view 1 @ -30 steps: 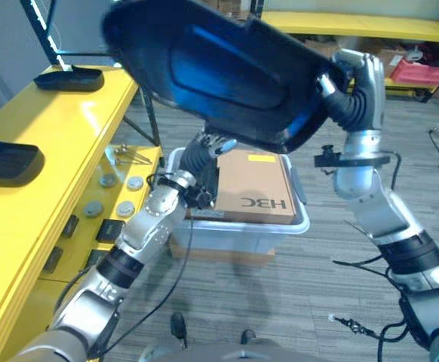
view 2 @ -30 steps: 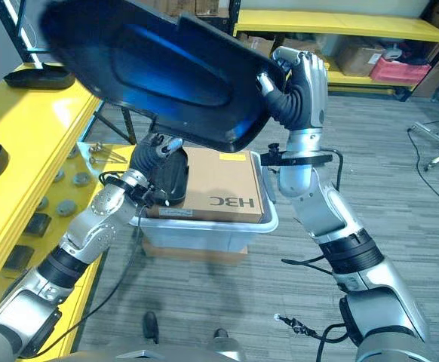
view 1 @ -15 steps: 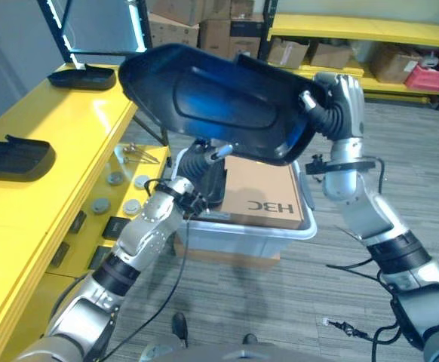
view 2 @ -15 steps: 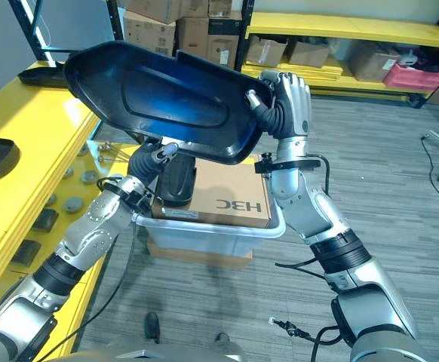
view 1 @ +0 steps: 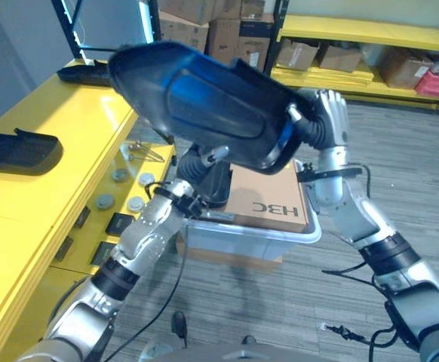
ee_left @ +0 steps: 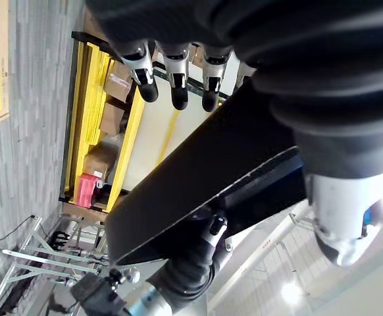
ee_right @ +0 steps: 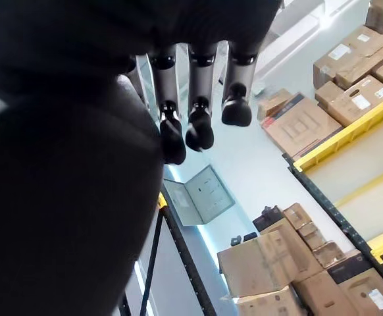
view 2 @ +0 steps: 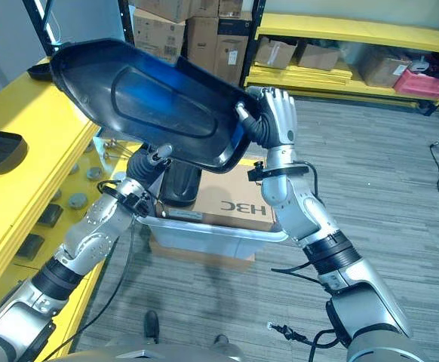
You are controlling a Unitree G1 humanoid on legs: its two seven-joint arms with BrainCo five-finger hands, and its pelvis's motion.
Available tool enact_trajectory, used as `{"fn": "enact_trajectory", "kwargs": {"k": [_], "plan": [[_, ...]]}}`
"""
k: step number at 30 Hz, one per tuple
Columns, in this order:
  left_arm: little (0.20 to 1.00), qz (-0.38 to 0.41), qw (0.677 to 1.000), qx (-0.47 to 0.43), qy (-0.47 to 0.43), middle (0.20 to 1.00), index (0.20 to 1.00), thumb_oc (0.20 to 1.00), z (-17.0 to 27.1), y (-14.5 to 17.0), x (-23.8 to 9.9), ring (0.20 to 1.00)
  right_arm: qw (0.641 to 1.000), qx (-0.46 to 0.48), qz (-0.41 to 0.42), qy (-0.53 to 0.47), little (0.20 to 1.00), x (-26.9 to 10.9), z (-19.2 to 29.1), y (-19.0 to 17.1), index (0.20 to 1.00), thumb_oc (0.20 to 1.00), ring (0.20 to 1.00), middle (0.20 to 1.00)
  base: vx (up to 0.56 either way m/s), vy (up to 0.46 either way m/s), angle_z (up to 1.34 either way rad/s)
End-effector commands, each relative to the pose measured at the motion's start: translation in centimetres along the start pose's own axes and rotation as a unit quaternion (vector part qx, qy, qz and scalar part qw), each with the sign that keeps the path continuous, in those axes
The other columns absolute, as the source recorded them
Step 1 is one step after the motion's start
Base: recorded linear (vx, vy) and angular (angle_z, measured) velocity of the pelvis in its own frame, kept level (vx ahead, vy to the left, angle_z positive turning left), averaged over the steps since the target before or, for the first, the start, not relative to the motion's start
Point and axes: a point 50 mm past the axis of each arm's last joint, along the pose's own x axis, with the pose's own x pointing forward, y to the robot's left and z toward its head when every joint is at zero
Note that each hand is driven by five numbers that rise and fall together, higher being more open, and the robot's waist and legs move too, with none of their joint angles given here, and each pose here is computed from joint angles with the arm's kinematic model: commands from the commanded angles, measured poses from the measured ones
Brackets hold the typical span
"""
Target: Move parts from the plastic box to the shelf.
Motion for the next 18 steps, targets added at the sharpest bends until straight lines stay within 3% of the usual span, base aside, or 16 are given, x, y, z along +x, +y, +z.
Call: {"fn": "enact_trajectory", "kwargs": {"k": [1,8,9,10,18], "plan": [[1.000,-0.002,0.996,0.025,-0.089,1.000,1.000,1.000,3.1,-1.0,1.3,1.000,0.993,0.059,-0.018,-0.102,0.200,2.0,4.1,-0.9,0.200,0.200,0.200,0.200,0.00,0.000,0.00],[1.000,0.066,0.990,0.015,-0.125,1.000,1.000,1.000,3.8,0.2,1.1,1.000,0.986,0.130,0.013,-0.101,0.200,0.4,5.3,0.2,0.200,0.200,0.200,0.200,0.00,0.000,0.00],[0.661,0.066,0.989,0.012,-0.128,0.661,0.661,0.661,3.8,0.2,1.1,0.661,0.986,0.134,0.014,-0.099,0.200,0.4,5.3,0.2,0.200,0.200,0.200,0.200,0.00,0.000,0.00],[0.200,0.067,0.988,-0.002,-0.138,0.200,0.200,0.200,4.0,0.2,0.9,0.200,0.984,0.149,0.021,-0.093,0.200,0.0,5.4,0.4,0.200,0.200,0.200,0.200,0.00,0.000,0.00],[0.200,0.045,0.981,-0.045,-0.183,0.200,0.200,0.200,4.4,-1.6,1.1,0.200,0.964,0.252,0.072,-0.040,0.200,-3.2,7.1,3.9,0.200,0.200,0.200,0.200,0.00,0.000,0.00]]}}
